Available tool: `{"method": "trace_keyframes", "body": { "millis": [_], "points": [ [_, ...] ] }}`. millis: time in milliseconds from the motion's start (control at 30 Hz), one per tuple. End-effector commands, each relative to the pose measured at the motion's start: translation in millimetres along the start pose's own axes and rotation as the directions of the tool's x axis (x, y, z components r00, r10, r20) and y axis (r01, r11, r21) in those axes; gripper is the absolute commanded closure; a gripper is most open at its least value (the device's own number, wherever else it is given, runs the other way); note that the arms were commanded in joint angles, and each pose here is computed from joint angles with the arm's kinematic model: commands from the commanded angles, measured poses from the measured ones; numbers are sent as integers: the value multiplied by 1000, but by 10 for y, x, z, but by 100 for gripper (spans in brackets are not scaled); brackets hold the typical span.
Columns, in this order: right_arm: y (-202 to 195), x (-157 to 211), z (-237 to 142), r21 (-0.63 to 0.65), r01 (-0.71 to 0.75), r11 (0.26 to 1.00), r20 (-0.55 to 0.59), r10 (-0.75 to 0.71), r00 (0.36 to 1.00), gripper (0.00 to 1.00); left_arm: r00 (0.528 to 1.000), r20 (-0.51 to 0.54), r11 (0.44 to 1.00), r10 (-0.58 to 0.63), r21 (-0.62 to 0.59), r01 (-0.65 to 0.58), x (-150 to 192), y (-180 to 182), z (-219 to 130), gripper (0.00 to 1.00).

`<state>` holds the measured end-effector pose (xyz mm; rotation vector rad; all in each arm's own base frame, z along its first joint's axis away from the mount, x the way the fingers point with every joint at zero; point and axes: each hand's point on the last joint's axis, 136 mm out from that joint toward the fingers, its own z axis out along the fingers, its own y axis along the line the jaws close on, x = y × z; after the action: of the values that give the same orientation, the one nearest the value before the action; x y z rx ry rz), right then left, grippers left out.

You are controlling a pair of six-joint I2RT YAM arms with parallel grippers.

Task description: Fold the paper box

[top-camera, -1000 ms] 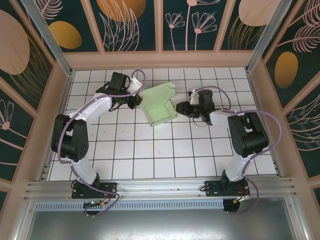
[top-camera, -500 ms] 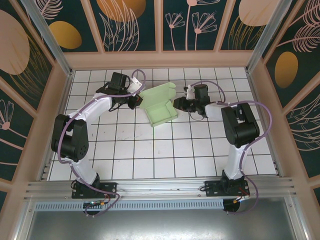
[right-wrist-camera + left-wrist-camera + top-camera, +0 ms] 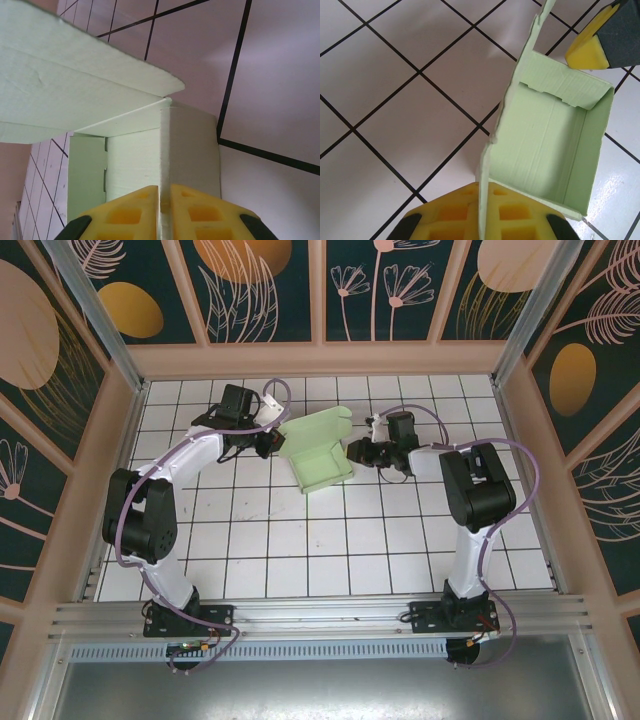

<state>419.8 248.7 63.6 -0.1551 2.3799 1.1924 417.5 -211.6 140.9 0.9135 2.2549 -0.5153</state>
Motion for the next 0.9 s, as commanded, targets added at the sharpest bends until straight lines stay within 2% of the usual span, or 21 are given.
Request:
{"method": "trace_keyframes", "body": {
  "millis": [0, 267, 500, 867],
  "points": [
    [77, 12, 31, -29, 28, 999, -19, -29, 999, 84, 1000, 13, 1000, 1, 30, -2, -35, -59, -16, 100],
    [-144, 175, 144, 96, 48, 994, -84, -40, 996, 83, 1000, 7, 999, -4, 36, 3, -19, -61, 3, 100],
    [-283, 249, 191, 185, 73, 980, -117, -52, 992, 87, 1000, 7, 999, -7, 37, 6, -17, -61, 9, 100],
    [-530, 379, 259, 425, 256, 868, -234, -168, 958, 89, 1000, -1, 999, -13, 43, 13, 9, -63, 38, 100]
  ]
}}
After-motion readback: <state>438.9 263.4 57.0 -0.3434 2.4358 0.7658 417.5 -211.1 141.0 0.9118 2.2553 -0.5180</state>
